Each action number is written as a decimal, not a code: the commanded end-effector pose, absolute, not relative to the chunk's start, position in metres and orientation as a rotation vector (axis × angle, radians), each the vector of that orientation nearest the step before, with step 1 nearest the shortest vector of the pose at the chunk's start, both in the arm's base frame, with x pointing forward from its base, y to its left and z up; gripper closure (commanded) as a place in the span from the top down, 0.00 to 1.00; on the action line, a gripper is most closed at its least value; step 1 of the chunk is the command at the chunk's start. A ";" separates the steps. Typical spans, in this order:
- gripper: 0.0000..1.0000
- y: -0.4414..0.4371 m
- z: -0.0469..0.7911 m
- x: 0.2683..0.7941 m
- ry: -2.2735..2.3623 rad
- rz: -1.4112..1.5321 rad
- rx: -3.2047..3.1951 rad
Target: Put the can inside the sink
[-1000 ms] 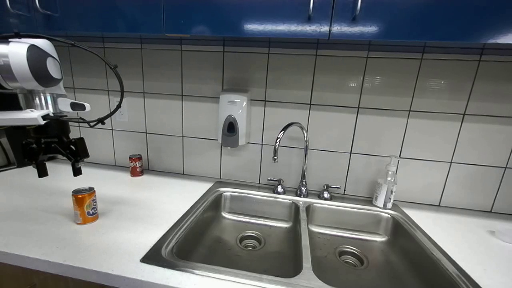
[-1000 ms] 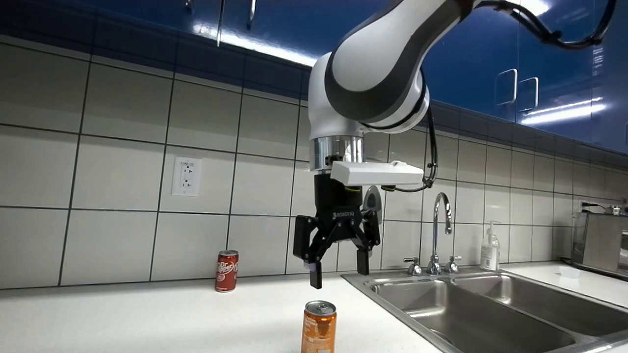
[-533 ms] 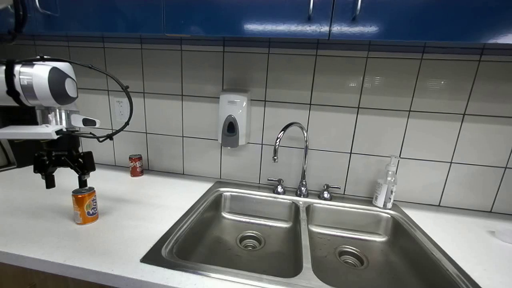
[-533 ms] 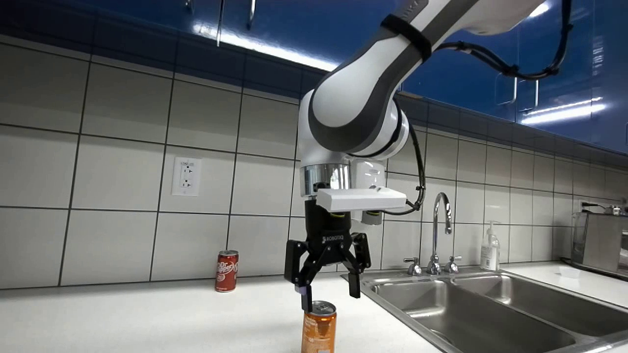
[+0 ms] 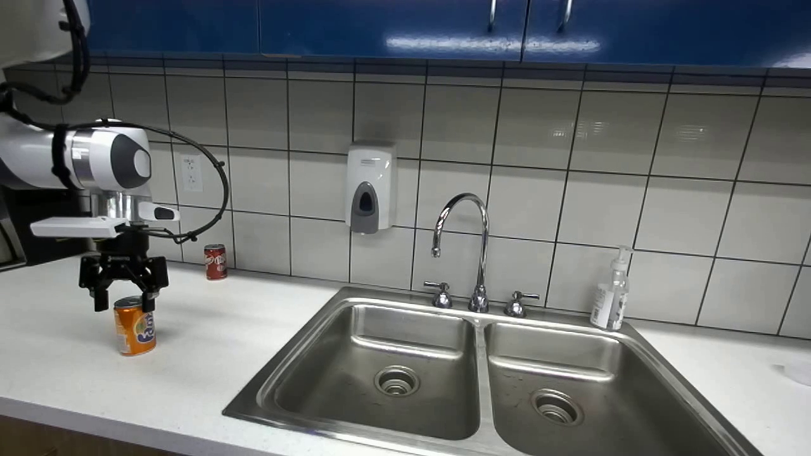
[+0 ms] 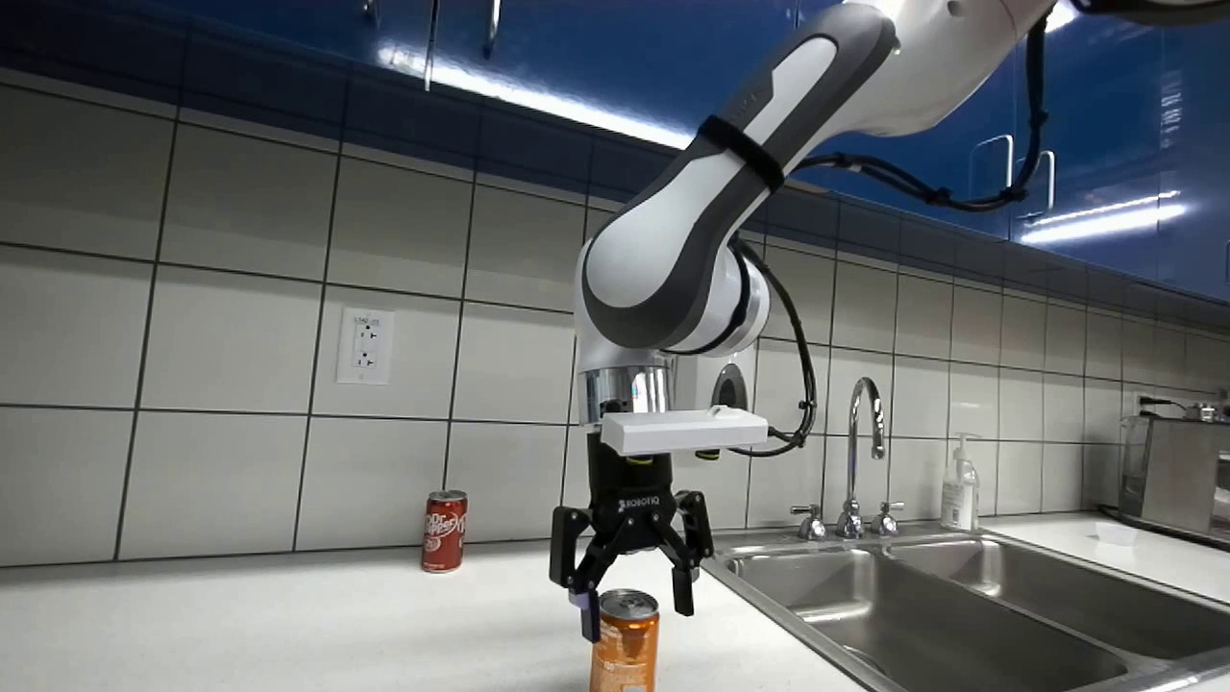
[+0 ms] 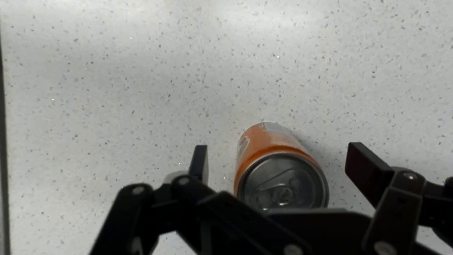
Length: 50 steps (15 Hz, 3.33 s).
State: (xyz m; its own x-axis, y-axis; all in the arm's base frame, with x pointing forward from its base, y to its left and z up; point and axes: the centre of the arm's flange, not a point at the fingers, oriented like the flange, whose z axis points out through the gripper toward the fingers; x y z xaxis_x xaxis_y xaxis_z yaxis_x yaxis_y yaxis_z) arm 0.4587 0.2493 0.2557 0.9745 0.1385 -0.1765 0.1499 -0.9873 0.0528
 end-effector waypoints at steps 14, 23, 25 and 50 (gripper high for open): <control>0.58 0.259 0.226 0.486 0.206 -0.332 3.051; 0.39 0.259 0.240 0.477 0.209 -0.295 3.050; 0.39 0.263 0.253 0.473 0.221 -0.261 3.046; 0.39 0.059 0.302 0.445 -0.188 -0.122 3.081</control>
State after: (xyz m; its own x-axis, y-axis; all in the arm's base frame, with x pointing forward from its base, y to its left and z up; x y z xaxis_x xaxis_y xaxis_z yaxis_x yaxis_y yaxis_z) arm 0.4491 0.1042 0.2882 0.9900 -0.0993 -0.1000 -0.0916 -0.9927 0.0789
